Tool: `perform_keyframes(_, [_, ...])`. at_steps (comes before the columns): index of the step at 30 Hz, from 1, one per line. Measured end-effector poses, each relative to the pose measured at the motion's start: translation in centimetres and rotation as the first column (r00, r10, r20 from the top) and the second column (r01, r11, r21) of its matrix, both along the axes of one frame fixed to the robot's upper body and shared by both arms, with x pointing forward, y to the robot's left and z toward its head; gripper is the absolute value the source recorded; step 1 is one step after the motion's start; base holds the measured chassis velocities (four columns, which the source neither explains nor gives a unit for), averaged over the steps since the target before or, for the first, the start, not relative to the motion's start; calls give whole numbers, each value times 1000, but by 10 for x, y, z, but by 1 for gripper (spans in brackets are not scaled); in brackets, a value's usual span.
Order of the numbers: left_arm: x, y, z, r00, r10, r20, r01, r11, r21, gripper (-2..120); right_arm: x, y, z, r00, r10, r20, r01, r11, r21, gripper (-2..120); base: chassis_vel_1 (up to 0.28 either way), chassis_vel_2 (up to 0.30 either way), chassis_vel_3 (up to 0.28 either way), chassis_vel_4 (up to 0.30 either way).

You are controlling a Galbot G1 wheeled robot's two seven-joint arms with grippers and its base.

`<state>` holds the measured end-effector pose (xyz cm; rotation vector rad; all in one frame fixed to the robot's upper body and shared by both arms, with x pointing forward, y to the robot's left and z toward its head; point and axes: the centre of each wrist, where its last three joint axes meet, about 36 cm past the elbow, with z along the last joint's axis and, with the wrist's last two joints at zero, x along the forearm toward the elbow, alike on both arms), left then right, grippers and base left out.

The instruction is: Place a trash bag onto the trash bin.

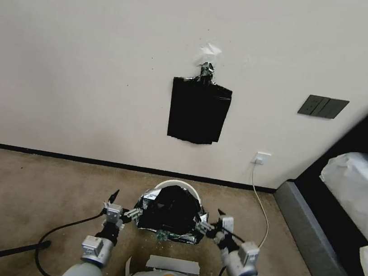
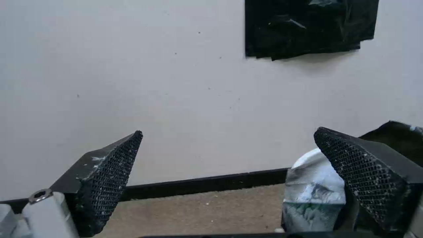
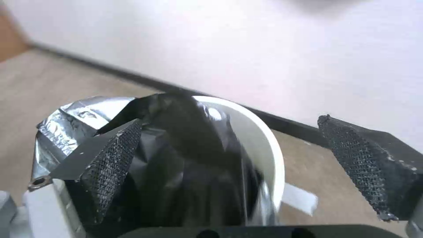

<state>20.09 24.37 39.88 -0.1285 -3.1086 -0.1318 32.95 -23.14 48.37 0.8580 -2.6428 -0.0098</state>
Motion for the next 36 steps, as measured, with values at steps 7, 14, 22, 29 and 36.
perform_keyframes(7, [-4, -4, -3, 1000, -14, -3, 14, 1000, -5, 100, 83, -22, 10, 991, 112, -74, -114, 993, -25, 100, 0, 0, 0, 0])
perform_keyframes(14, [-14, -1, -1, 1000, 10, -10, -10, 1000, 8, 100, 155, -26, -21, 964, 214, -160, -234, 964, -123, 100, 0, 0, 0, 0])
perform_keyframes(22, [-20, -3, 3, 999, 31, -6, -31, 1000, 6, 100, 197, -20, -53, 935, 286, -212, -323, 932, -168, 100, 0, 0, 0, 0])
perform_keyframes(29, [-19, -2, 5, 999, 37, -3, -37, 999, 9, 100, 206, -17, -70, 917, 309, -253, -353, 923, -152, 88, 0, 0, 0, 0])
perform_keyframes(36, [-20, -4, 7, 999, 40, -4, -40, 999, 6, 100, 207, -10, -81, 907, 325, -268, -370, 919, -138, 59, 0, 0, 0, 0])
